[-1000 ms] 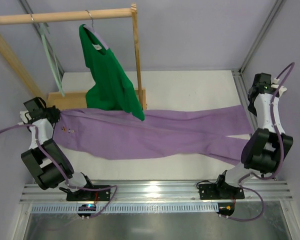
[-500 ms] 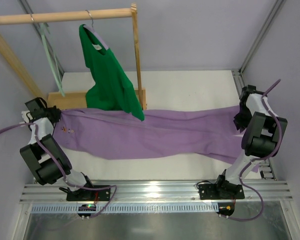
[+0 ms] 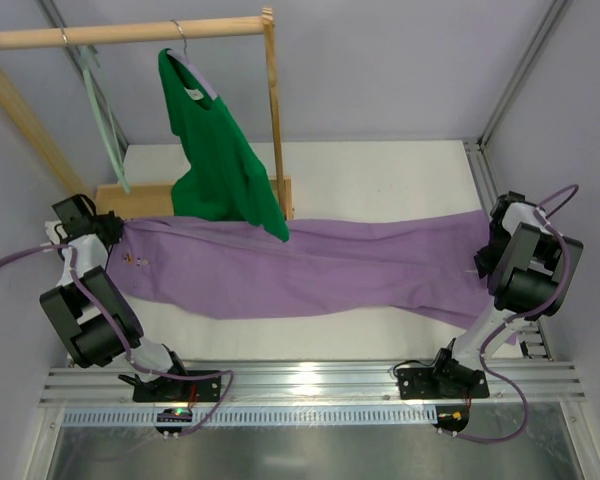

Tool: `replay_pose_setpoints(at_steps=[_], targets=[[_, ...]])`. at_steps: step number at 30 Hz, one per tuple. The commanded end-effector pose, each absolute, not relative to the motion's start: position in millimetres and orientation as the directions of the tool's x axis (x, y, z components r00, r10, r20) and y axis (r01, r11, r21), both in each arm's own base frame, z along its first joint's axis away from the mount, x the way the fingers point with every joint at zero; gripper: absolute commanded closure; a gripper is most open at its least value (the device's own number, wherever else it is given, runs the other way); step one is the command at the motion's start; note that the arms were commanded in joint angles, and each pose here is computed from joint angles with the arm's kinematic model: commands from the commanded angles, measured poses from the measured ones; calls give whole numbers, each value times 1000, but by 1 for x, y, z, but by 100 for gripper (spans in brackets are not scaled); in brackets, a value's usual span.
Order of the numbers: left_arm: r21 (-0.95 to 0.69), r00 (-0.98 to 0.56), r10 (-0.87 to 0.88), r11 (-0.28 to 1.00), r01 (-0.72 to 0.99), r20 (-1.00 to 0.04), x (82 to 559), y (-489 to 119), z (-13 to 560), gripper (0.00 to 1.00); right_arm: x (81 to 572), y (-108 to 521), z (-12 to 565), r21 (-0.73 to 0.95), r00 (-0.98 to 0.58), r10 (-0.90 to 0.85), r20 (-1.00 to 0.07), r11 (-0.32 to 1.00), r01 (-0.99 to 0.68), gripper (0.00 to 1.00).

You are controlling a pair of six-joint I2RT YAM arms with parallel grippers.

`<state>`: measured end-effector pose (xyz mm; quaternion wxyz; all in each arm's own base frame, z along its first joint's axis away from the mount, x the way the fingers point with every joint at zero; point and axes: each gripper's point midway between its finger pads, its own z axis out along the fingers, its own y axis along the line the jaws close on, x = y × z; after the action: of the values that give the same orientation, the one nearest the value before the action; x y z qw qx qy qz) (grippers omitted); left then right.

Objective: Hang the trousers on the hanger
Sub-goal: Fold the trousers

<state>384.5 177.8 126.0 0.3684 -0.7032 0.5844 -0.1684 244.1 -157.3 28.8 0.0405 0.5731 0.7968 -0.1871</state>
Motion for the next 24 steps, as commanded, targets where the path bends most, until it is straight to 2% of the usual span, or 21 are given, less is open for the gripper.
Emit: replay_pose_setpoints(at_steps=[1,15,24], targets=[[-747,271,-938,-19,-665,-218,393,181,138,100,269,-167,23,-177,-293,897,-330,246,953,59],[-754,279,-934,-15,-657,-224,395,181,144,99,289,-180,37,-140,-215,900,-380,174,975,55],[-756,276,-936,-16,-654,-219,400,177,145,99,279,-184,24,-210,-227,900,-372,156,965,55]])
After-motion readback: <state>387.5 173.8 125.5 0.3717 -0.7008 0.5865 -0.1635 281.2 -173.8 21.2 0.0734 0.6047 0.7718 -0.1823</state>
